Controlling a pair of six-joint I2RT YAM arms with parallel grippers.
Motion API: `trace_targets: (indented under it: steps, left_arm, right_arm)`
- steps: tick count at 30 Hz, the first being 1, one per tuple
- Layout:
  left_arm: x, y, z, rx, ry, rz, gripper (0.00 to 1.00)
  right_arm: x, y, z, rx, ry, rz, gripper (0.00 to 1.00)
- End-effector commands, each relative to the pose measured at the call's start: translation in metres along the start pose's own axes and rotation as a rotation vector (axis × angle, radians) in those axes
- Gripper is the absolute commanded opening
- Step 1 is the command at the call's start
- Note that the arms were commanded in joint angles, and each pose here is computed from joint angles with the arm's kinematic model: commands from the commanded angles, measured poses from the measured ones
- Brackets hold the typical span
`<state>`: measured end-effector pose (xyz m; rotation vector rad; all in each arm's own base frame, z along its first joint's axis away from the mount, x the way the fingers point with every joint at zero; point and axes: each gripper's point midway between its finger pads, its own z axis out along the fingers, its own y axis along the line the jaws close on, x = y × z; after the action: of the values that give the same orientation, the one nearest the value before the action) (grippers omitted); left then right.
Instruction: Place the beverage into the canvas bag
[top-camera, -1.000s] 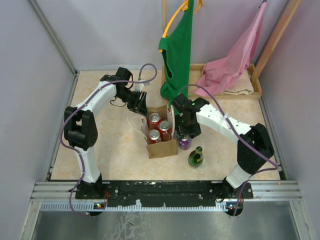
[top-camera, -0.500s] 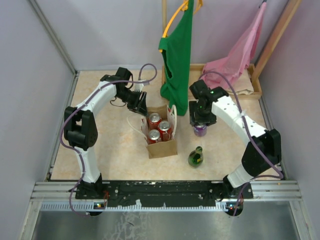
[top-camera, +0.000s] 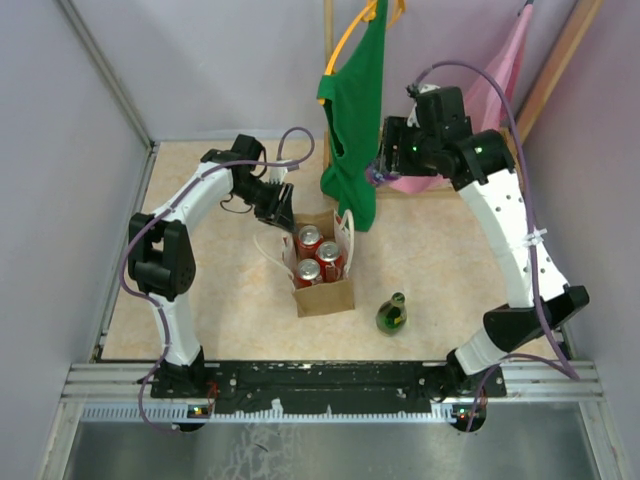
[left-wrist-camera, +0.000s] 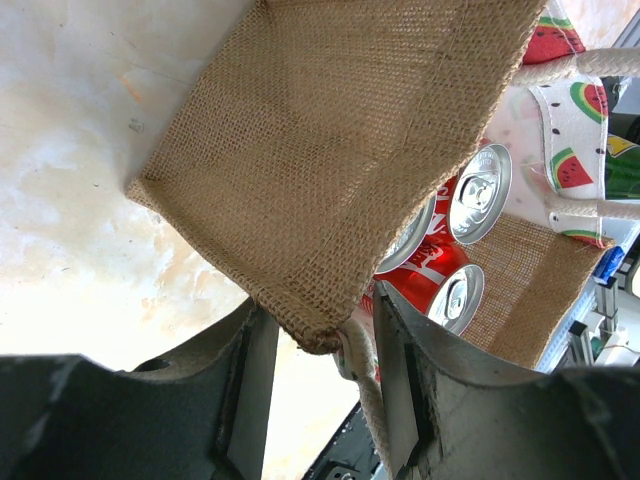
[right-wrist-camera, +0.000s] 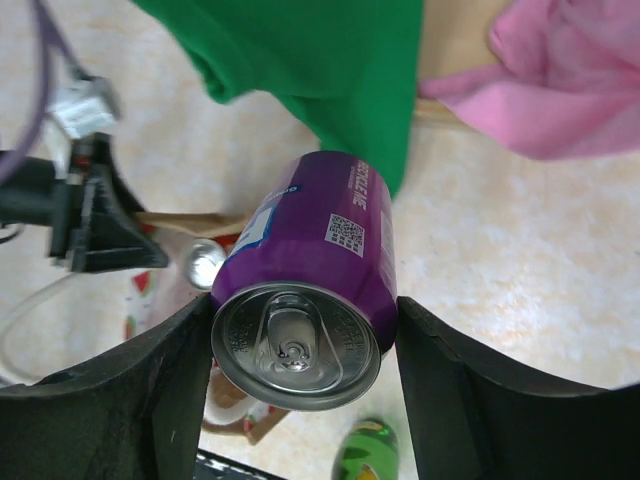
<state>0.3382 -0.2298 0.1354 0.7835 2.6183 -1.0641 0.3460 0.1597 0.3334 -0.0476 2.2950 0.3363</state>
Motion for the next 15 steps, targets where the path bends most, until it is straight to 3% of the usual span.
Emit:
trace_targets:
  steps: [1, 8, 15]
  left_arm:
    - [-0.007, -0.003, 0.001, 0.004, -0.002, 0.031, 0.48]
    - [-0.006, -0.003, 0.002, 0.003, -0.001, 0.03, 0.48]
    - [-0.006, -0.003, 0.002, 0.004, 0.0, 0.025, 0.48]
  right_arm:
    - [-0.044, 0.053, -0.025, -0.241, -0.132, -0.023, 0.0]
    - [-0.033, 0.119, -0.029, -0.445, -0.107, -0.077, 0.0]
    - [0.013, 0.154, -0.023, -0.512, 0.008, -0.147, 0.0]
